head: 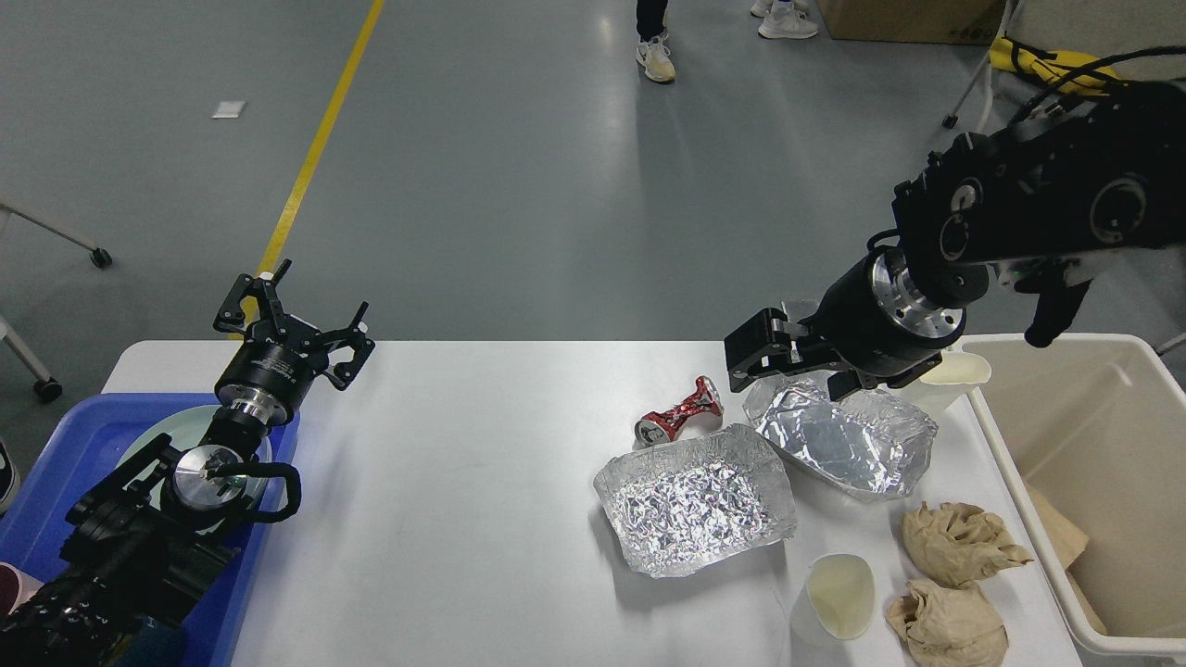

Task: Tidy desktop
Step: 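Move the right gripper down toward the crumpled foil sheet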

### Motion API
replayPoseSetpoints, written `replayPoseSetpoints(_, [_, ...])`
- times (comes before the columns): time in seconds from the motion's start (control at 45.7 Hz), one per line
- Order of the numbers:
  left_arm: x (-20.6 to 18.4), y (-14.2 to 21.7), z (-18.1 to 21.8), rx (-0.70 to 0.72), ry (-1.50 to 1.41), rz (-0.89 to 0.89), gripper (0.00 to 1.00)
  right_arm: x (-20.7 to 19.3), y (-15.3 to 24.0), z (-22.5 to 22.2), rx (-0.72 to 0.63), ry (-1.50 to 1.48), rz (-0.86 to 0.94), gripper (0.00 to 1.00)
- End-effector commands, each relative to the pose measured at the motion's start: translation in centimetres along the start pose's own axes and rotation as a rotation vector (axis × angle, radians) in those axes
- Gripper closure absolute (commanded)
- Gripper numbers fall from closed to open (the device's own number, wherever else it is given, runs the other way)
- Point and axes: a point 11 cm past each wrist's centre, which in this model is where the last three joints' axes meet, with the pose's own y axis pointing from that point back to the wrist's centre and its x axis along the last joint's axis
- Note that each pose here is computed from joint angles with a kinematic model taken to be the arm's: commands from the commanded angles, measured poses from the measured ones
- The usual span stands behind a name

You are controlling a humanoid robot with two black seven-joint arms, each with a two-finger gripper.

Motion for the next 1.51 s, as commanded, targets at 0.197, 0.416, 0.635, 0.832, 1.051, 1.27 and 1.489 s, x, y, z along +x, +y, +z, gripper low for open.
replayPoseSetpoints(0.197, [0.0,0.0,0.0,0.0,0.0,0.0,0.04,-0.9,-3.5,2.9,-0.027,-0.085,0.03,0.0])
replayPoseSetpoints(0.416, [0.0,0.0,0.0,0.0,0.0,0.0,0.04,-1.4,-5.4,3.4,-0.022,-0.148,0.063,0.0])
replayPoseSetpoints(0.635, [0.0,0.0,0.0,-0.001,0.001,0.0,0.04,-1.7,-5.9,3.1,-0.034,-0.139,0.063,0.0])
replayPoseSetpoints(0.832, [0.0,0.0,0.0,-0.001,0.001,0.0,0.04,-2.0,-6.5,2.4,-0.029,-0.155,0.069,0.0])
replayPoseSetpoints(1.051, [0.0,0.0,0.0,-0.001,0.001,0.0,0.04,-3.0,-7.8,0.6,-0.009,-0.246,0.056,0.0])
replayPoseSetpoints(1.27, [0.0,0.0,0.0,-0.001,0.001,0.0,0.04,-4.4,-9.5,-1.3,-0.014,-0.392,0.044,0.0])
replayPoseSetpoints(1.489, [0.0,0.0,0.0,-0.002,0.002,0.0,0.04,-6.4,-11.6,-1.3,-0.118,-0.428,0.074,0.0])
